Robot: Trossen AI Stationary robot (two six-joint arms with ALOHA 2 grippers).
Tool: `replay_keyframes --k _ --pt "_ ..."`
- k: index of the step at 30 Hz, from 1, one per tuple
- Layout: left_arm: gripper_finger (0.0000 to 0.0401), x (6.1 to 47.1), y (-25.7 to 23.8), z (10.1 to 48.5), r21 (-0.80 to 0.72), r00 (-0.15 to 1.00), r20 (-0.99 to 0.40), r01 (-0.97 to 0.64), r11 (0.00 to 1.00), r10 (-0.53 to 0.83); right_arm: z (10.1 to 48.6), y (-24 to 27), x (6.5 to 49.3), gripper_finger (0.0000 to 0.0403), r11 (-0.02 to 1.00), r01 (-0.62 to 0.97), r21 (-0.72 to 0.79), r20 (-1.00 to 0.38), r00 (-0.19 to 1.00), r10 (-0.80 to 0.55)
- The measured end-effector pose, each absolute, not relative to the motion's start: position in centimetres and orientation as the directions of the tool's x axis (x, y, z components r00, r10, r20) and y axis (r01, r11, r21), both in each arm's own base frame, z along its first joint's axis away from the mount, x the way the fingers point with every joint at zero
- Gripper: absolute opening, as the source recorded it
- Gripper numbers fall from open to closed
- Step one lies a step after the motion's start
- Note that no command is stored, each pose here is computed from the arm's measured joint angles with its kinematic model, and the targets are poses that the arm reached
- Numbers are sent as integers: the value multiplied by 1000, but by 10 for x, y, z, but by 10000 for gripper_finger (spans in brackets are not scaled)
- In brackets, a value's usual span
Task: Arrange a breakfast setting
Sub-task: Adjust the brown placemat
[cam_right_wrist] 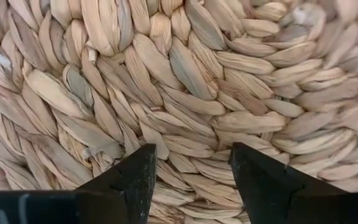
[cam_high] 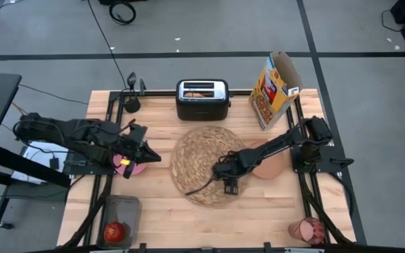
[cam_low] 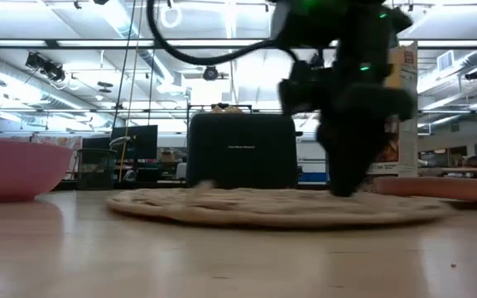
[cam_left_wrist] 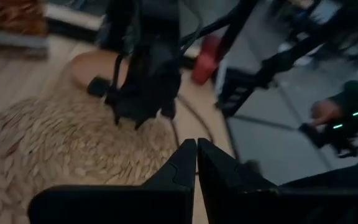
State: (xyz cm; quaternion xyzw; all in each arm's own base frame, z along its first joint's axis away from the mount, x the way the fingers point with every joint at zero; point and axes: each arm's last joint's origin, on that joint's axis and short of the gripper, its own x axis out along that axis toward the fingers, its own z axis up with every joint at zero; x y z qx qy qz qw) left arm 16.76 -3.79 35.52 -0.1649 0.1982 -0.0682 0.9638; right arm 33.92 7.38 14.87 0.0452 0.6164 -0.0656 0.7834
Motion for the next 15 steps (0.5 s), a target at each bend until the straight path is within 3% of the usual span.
replay_keyframes --k 5,10,15 --pt "38 156 -37 347 -331 845 -517 -48 942 -139 163 64 353 211 984 177 -6 -950 306 -61" --pt "79 146 -39 330 -337 748 -656 -167 927 -104 198 60 349 210 982 188 -22 -934 347 -88" --pt "111 144 -47 324 -365 717 -687 -196 910 -121 205 46 326 210 912 405 -66 -973 177 -149"
